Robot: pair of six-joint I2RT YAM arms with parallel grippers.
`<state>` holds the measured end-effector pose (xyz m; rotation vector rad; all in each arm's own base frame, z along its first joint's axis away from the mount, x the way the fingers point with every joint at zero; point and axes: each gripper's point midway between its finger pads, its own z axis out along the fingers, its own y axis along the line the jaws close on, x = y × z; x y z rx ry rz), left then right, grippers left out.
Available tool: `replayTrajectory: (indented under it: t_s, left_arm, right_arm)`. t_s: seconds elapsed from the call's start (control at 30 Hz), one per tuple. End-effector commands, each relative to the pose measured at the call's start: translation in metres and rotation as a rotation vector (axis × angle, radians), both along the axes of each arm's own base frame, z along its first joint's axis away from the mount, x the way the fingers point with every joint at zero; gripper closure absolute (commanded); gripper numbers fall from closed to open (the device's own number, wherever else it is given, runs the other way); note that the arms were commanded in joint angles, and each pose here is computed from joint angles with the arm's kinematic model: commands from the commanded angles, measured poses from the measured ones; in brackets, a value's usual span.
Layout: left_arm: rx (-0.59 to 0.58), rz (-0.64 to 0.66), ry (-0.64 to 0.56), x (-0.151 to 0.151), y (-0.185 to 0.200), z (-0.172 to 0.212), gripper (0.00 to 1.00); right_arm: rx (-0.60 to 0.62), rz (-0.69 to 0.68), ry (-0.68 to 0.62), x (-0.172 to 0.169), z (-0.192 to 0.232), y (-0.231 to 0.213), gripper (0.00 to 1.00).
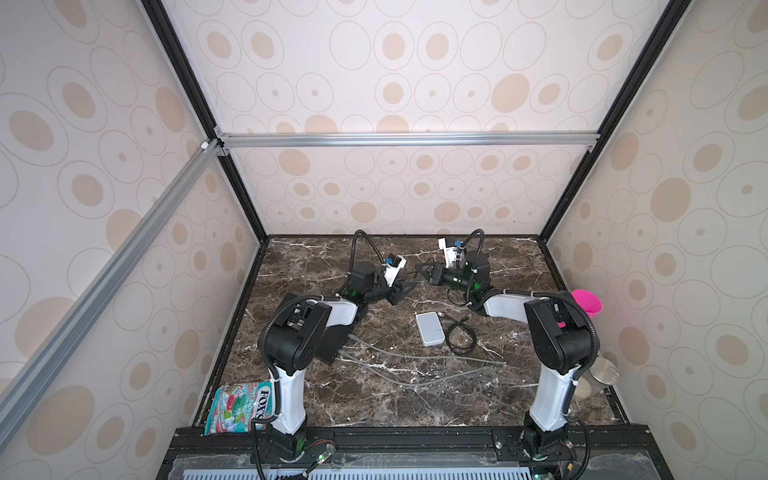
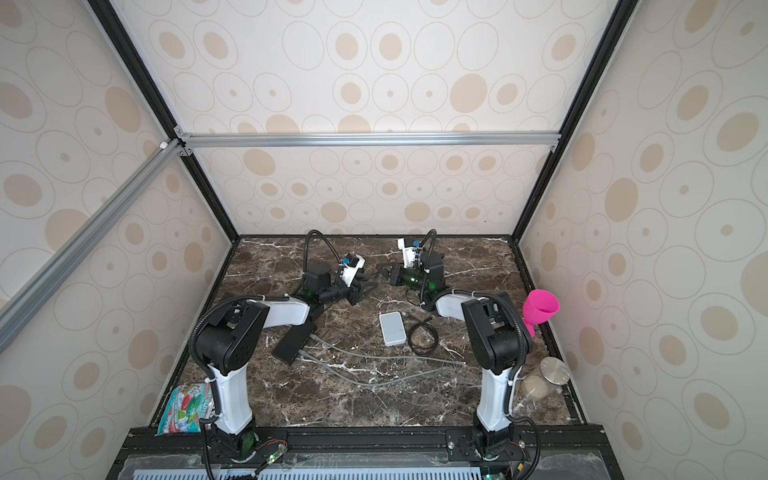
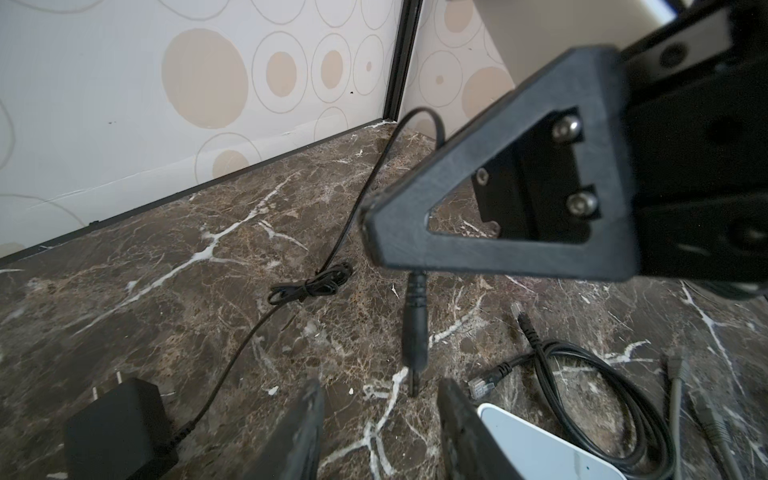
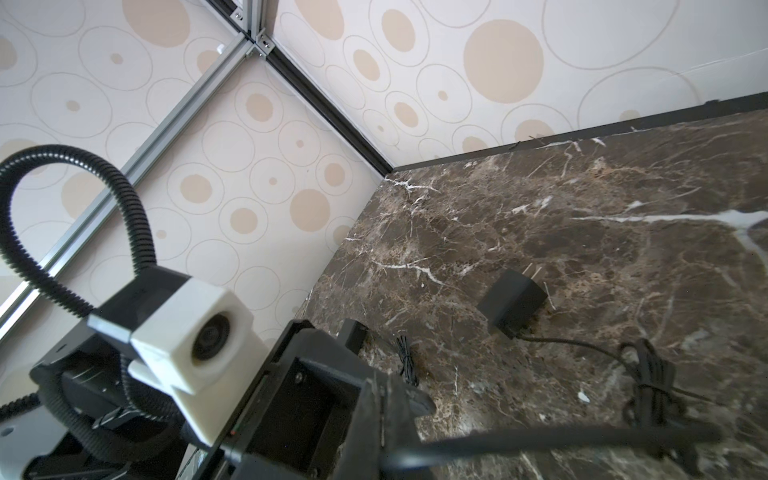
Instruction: Insert the plug into the switch port
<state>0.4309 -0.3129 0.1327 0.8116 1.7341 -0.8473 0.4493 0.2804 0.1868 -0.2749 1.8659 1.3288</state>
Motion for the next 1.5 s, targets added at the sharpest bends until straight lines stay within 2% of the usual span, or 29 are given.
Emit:
replayTrajectory:
  t_s: [0.0,0.23,0.4,0.57,0.8,0.97,1.0,1.07,1.1,1.17,1.33,1.47]
  left_arm:
    - [0.022,-0.035,-0.046,0.004,-0.005,0.005,0.59]
    - [0.014,-0.046,-0.053,0.002,-0.006,0.008,0.68]
    - [-0.021,-0.097,-0.058,-0.009,-0.011,0.015,0.76]
    - [-0.015,-0.082,-0.050,-0.005,-0.010,0.014,0.82]
    - [-0.010,-0.075,-0.047,-0.004,-0.009,0.013,0.99]
    - [-0.005,-0.075,-0.043,-0.003,-0.009,0.012,1.00]
    - [-0.004,-0.074,-0.044,-0.003,-0.009,0.012,1.00]
    - [0.006,-0.073,-0.045,-0.003,-0.009,0.011,1.00]
    - [0.015,-0.074,-0.045,-0.002,-0.009,0.010,1.00]
    - [0.032,-0.086,-0.040,-0.002,-0.010,0.008,1.00]
    - [0.103,-0.108,-0.035,-0.004,-0.011,-0.002,1.00]
    - [0.265,-0.182,-0.052,-0.019,-0.026,-0.024,1.00]
  right_arm:
    - [0.059,0.071,-0.033,-0.004,0.015,0.008,1.00]
    - [0.111,0.113,0.000,-0.001,0.010,0.016,1.00]
    - [0.067,0.090,-0.005,-0.002,0.006,0.015,1.00]
    - [0.034,0.105,-0.015,-0.006,0.005,0.023,1.00]
    - [0.027,0.108,-0.018,-0.007,0.005,0.025,1.00]
    - [0.017,0.103,-0.020,-0.007,0.004,0.024,1.00]
    - [0.015,0.102,-0.017,-0.007,0.003,0.024,0.99]
    - [0.010,0.091,-0.022,-0.007,0.004,0.021,0.82]
    - [0.005,0.081,-0.032,-0.008,0.006,0.019,0.76]
    - [-0.009,0.075,-0.055,-0.014,0.013,0.015,0.70]
    - [-0.193,0.025,-0.104,-0.053,0.019,-0.013,0.63]
    - [-0.400,-0.017,-0.116,-0.101,0.017,-0.049,0.62]
